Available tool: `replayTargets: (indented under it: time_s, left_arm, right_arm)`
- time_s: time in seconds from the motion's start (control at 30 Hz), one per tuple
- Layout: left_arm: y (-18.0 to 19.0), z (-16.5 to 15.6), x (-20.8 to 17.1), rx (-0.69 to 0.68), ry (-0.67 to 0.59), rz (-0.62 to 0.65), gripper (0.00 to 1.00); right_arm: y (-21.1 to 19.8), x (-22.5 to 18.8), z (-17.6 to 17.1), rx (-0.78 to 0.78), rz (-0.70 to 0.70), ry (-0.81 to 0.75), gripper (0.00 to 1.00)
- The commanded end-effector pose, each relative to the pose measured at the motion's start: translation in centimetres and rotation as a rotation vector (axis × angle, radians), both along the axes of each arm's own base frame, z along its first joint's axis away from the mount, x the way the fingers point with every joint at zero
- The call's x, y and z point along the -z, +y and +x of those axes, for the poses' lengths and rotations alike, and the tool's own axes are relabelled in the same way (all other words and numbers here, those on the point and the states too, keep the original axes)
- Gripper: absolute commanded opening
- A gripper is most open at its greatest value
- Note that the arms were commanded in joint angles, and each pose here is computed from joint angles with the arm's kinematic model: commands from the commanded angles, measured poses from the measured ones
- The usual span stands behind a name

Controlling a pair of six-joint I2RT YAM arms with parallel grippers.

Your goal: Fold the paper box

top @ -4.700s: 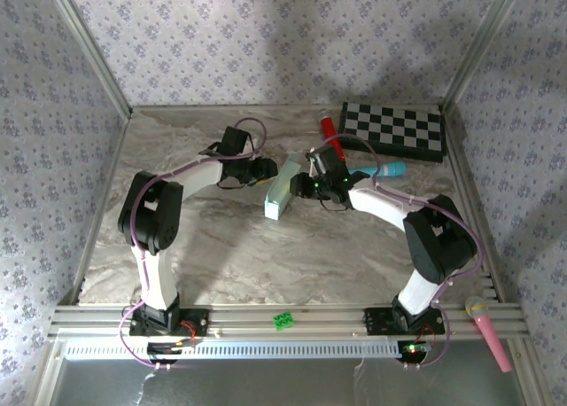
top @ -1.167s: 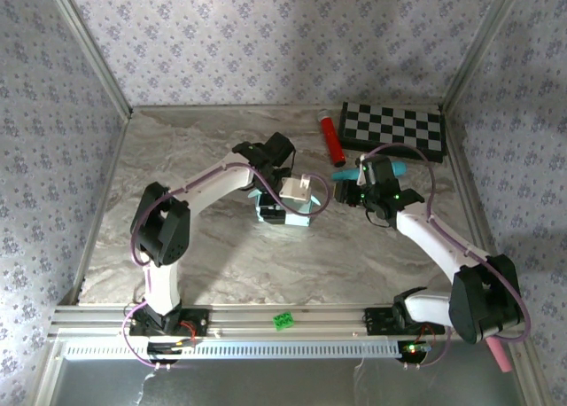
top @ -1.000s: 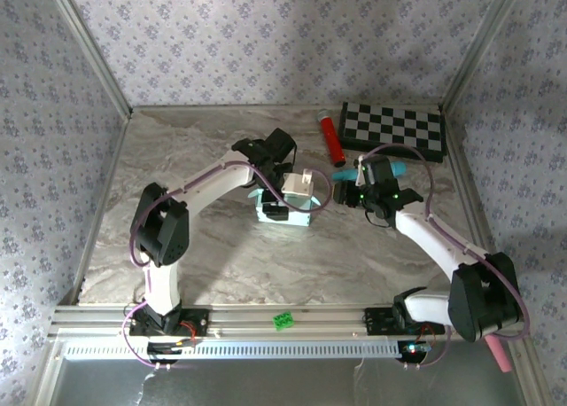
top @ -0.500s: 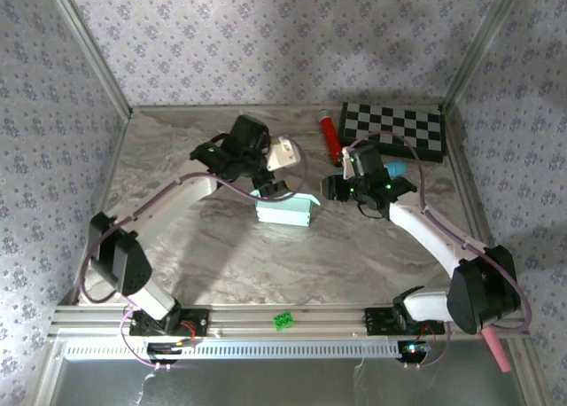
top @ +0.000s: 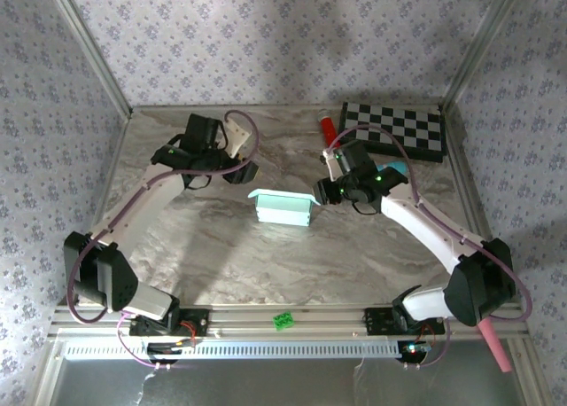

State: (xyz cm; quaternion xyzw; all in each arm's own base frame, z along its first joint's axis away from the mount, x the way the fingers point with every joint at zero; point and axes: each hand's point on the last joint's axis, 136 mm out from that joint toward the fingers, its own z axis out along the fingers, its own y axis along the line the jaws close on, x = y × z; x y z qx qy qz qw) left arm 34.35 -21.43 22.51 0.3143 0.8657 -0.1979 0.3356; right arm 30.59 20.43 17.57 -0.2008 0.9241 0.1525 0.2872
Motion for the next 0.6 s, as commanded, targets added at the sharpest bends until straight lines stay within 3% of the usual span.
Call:
replayTargets:
  time_s: [0.0, 0.57]
  left_arm:
    - [0.2, -2.2, 0.8, 0.004, 0.102, -0.033, 0.56]
    - [0.1, -5.1, 4.7, 0.067, 0.219, -0.04, 0.53]
  right_arm:
    - [0.4, -0.2, -1.0, -0.068, -0.021, 0.026, 0.44]
    - [1.9, 1.6, -1.9, -0.122, -0.002, 0.074, 0.42]
